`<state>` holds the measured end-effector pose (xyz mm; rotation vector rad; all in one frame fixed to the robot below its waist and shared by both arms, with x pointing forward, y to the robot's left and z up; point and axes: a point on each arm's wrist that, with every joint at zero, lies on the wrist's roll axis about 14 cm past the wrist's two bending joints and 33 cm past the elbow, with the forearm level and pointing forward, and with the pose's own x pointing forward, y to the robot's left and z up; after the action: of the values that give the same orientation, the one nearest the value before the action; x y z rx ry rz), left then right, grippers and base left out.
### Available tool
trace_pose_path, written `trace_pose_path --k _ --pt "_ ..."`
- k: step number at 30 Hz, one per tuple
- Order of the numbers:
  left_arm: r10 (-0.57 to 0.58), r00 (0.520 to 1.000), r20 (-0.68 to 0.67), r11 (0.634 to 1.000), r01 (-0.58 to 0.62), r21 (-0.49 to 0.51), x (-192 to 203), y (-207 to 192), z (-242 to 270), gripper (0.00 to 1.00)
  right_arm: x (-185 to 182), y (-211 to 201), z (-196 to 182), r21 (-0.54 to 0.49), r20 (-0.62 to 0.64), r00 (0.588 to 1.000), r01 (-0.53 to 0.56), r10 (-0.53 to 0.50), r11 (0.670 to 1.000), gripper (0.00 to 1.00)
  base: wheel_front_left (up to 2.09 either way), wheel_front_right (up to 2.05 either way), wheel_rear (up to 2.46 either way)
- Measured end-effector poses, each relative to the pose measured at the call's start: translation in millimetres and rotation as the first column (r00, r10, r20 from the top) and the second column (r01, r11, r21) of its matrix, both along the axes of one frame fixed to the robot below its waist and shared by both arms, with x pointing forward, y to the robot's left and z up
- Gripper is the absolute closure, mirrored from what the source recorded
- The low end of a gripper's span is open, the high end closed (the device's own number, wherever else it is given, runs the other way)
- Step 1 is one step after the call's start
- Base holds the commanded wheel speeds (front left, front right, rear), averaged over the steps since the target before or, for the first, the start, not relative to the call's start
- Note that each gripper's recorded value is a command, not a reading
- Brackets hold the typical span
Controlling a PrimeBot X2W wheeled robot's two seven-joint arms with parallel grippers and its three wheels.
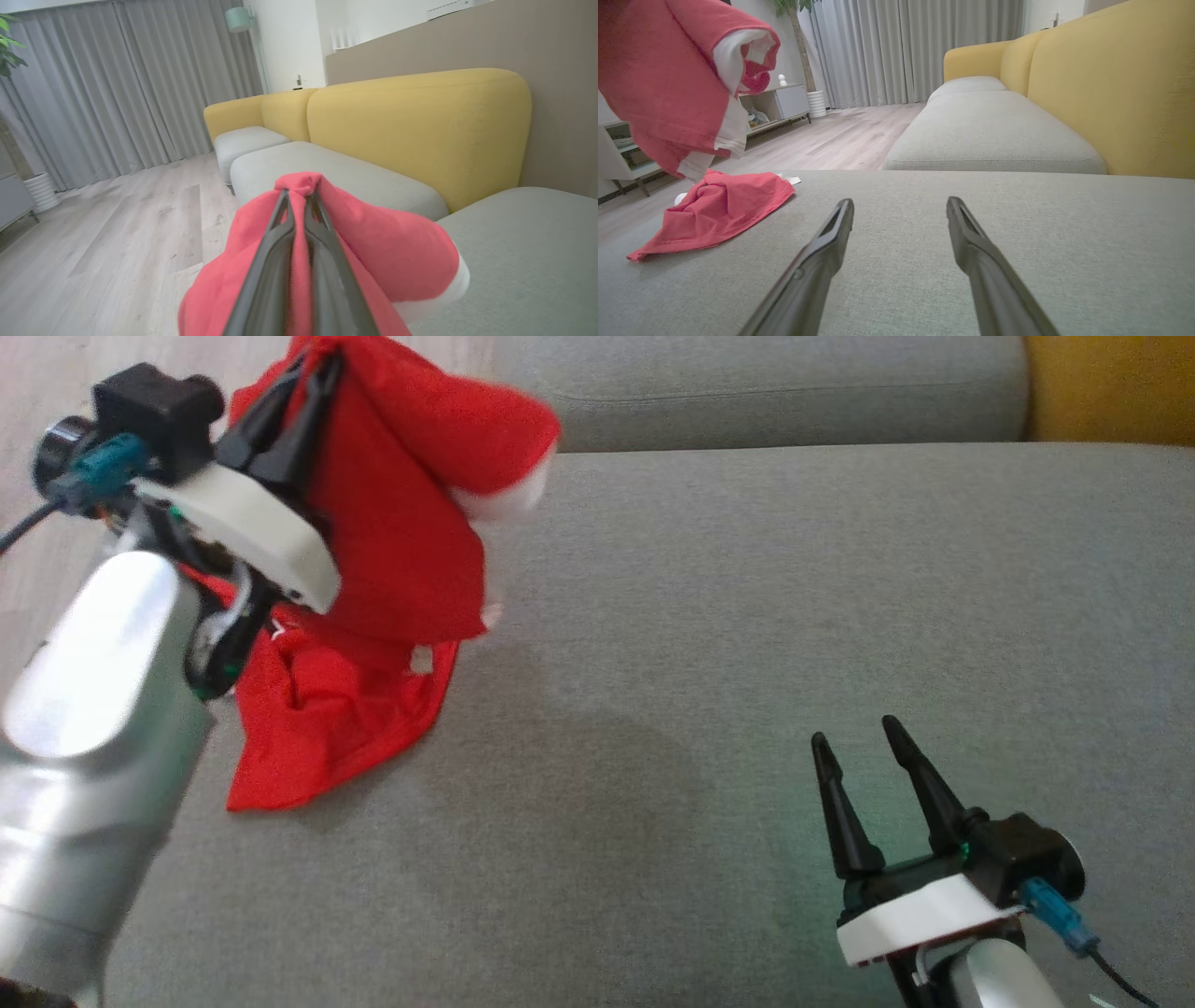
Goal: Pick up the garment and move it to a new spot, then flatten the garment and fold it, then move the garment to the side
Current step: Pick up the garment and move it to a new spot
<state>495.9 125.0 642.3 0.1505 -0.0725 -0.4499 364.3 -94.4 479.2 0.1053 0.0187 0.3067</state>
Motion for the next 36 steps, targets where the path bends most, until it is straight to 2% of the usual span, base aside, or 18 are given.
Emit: trace_pose_path --k 5,9,18,23,24,25,28,34,36 --pt "-0.132 0.991 -0.001 0.991 0.132 0.010 -10.5 -49.7 -2.2 1.00 -1.9 -17.1 3.2 0.002 0.009 0.999 0.054 -0.054 0.999 0.00 0.00 0.00 0.00" --pt "-0.261 0.965 -0.022 0.965 0.261 -0.004 -21.8 -101.2 -11.0 1.00 -4.9 -37.5 6.1 0.009 0.015 0.993 0.118 -0.118 0.993 0.00 0.00 0.00 0.00" --pt "-0.505 0.856 -0.107 0.860 0.510 0.016 -39.7 -208.9 -48.5 1.00 -12.5 -86.2 29.6 0.045 0.073 0.959 0.270 -0.272 0.962 0.00 0.00 0.00 0.00" --pt "-0.593 0.790 -0.157 0.788 0.609 0.091 -36.7 -258.4 -79.4 1.00 -24.3 -107.0 29.0 0.061 0.059 0.936 0.343 -0.346 0.938 0.00 0.00 0.00 0.00" --pt "-0.613 0.774 -0.157 0.769 0.630 0.106 -36.6 -268.2 -83.2 0.86 -26.6 -110.8 27.6 0.062 0.053 0.931 0.357 -0.360 0.932 0.00 0.00 0.00 0.00" --pt "-0.629 0.762 -0.152 0.756 0.646 0.110 -34.6 -277.0 -85.8 0.00 -28.6 -114.6 26.0 0.061 0.046 0.926 0.371 -0.374 0.927 0.00 0.00 0.00 0.00" --pt "-0.655 0.744 -0.133 0.725 0.668 0.166 -22.5 -294.4 -97.0 0.00 -30.9 -123.8 20.2 0.051 0.024 0.914 0.403 -0.405 0.914 0.00 0.00 0.00 0.00" --pt "-0.630 0.763 -0.146 0.752 0.646 0.131 0.4 -289.9 -122.2 0.00 -25.5 -126.3 11.3 0.032 -0.003 0.912 0.410 -0.410 0.912 0.00 0.00 0.00 0.00" --pt "-0.604 0.784 -0.141 0.776 0.619 0.119 7.6 -277.6 -123.8 0.00 -21.5 -122.3 10.7 0.030 -0.001 0.919 0.394 -0.394 0.918 0.00 0.00 0.00 0.00"
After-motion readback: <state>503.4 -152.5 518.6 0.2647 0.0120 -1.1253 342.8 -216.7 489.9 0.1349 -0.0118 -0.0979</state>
